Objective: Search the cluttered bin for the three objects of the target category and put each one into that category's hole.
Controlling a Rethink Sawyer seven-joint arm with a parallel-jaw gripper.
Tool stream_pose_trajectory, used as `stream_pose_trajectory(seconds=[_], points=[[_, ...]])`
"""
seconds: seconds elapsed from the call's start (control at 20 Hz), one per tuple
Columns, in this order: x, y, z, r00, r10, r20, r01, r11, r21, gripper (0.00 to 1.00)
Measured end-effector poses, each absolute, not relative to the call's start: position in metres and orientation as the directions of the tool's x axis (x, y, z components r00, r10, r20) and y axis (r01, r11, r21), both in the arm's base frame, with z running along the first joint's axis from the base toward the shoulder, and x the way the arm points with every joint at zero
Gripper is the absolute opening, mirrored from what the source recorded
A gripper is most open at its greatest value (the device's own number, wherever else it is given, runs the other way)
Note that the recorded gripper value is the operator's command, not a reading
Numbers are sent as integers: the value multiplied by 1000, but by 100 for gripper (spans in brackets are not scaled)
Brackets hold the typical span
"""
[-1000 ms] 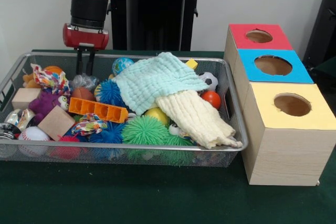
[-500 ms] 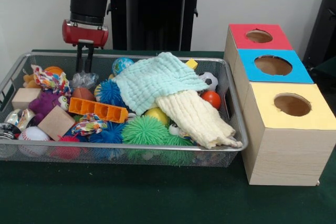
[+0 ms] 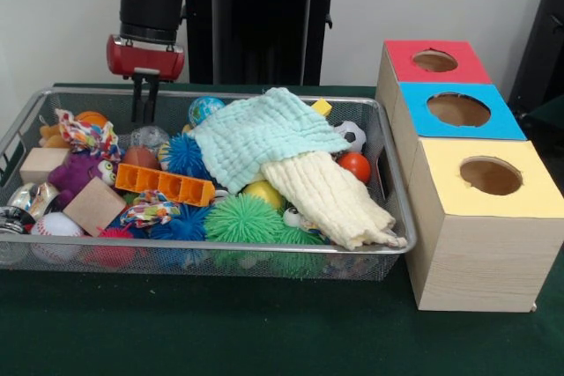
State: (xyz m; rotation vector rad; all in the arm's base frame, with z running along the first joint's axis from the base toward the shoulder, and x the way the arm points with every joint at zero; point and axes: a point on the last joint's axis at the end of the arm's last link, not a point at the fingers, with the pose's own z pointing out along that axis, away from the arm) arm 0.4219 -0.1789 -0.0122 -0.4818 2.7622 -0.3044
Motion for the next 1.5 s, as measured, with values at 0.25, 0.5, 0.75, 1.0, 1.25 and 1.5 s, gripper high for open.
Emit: stream_pose_trajectory(seconds=[0.25, 0.5, 0.75, 1.0, 1.25, 1.5], points=[[427, -179, -10, -890, -356, -285, -286, 922, -260, 0], [431, -184, -4, -889, -349, -295, -274, 924, -267, 0], [435, -184, -1, -886, -351, -302, -274, 923, -271, 100], [435, -184, -1, -886, -352, -302, -273, 923, -272, 100], [435, -183, -1, -885, -353, -303, -274, 922, -272, 100], [436, -183, -1, -885, -354, -303, -276, 922, -272, 100]])
